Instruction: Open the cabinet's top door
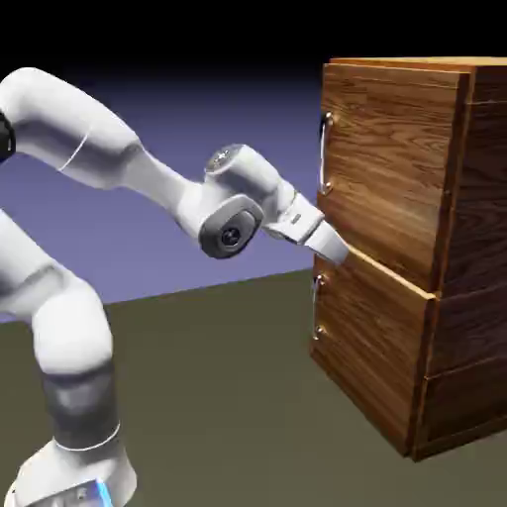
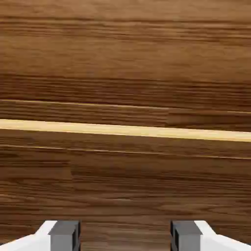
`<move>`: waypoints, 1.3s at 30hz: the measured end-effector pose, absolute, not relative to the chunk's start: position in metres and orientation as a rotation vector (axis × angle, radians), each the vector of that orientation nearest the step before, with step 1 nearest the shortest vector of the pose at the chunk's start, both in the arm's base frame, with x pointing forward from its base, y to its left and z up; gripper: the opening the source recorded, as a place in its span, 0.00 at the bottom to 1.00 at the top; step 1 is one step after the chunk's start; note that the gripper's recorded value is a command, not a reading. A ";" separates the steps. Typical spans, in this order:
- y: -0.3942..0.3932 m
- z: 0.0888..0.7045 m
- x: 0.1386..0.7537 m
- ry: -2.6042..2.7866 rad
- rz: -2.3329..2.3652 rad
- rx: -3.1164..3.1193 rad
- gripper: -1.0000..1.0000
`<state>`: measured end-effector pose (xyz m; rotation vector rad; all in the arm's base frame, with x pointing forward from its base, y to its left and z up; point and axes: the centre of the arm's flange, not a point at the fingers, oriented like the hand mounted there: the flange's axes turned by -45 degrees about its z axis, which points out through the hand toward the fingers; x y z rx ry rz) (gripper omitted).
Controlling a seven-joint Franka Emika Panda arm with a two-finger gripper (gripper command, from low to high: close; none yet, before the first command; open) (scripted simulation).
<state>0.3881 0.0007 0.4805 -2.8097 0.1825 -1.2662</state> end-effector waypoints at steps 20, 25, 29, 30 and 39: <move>0.018 0.602 0.350 1.394 -1.165 -1.624 0.50; 0.035 0.616 0.341 1.511 -1.044 -1.310 0.50; 0.052 0.621 0.336 1.568 -0.928 -1.074 0.50; 0.057 0.621 0.336 1.578 -0.896 -1.017 0.50; 0.102 0.610 0.338 1.615 -0.581 -0.552 0.50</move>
